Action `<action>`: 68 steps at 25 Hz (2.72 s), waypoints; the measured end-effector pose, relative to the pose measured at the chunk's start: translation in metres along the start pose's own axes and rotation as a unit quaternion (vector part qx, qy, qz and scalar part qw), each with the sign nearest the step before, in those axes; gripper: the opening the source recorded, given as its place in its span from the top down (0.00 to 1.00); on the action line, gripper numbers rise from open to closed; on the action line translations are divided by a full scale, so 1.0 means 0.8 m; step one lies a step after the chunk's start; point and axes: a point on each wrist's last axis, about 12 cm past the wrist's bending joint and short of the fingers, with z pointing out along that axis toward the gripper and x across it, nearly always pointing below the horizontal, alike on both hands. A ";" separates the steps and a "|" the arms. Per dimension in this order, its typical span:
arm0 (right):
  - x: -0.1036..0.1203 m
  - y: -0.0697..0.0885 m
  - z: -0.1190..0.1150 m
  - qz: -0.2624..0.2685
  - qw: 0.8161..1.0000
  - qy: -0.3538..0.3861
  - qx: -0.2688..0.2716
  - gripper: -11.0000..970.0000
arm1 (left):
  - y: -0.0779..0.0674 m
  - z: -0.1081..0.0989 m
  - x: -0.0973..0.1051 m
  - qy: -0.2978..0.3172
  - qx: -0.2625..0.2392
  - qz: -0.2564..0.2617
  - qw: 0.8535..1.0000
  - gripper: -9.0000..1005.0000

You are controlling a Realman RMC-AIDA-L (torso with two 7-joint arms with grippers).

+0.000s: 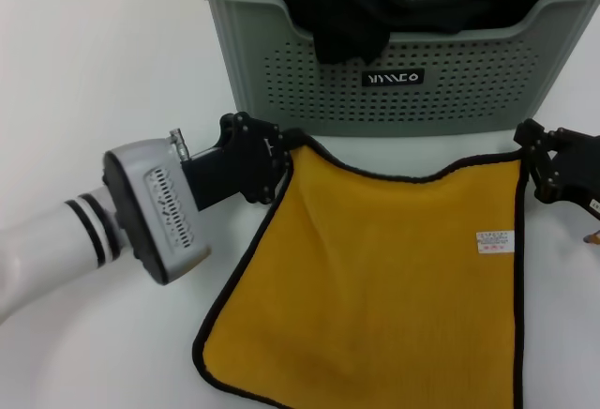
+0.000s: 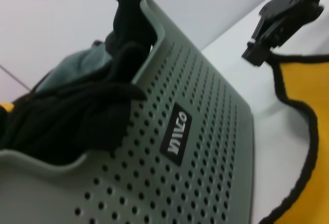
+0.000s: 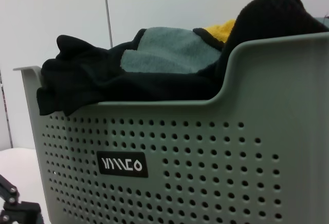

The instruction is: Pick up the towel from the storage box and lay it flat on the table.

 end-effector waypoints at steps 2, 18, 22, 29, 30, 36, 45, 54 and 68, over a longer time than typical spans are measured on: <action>0.000 0.000 0.000 0.000 1.000 0.000 0.000 0.85 | 0.001 0.003 0.003 0.018 0.005 0.006 1.000 0.98; 0.005 -0.002 -0.001 -0.009 1.000 0.014 0.005 0.84 | -0.001 0.009 0.004 0.036 0.014 0.042 0.998 0.93; 0.005 -0.002 -0.001 -0.007 1.000 0.013 0.006 0.83 | -0.002 0.009 0.002 0.035 0.002 0.025 0.999 0.83; 0.002 0.003 -0.010 -0.005 1.000 -0.008 -0.005 0.68 | -0.007 0.001 0.005 0.039 -0.014 0.012 0.999 0.57; 0.002 0.004 -0.013 -0.006 1.000 -0.013 -0.007 0.65 | -0.008 -0.001 0.006 0.039 -0.016 0.009 0.999 0.55; -0.003 0.015 -0.034 -0.031 0.997 -0.066 -0.036 0.36 | -0.015 -0.023 0.002 0.011 -0.053 -0.035 0.998 0.42; -0.034 0.040 -0.032 -0.035 0.971 -0.120 -0.205 0.25 | 0.005 -0.059 -0.022 -0.128 -0.032 -0.237 0.962 0.23; -0.072 0.044 -0.013 -0.018 0.919 -0.079 -0.386 0.25 | 0.040 -0.092 -0.038 -0.221 0.157 -0.357 0.894 0.24; -0.091 0.053 -0.004 -0.008 0.893 -0.037 -0.449 0.25 | 0.043 -0.121 -0.048 -0.269 0.231 -0.359 0.863 0.24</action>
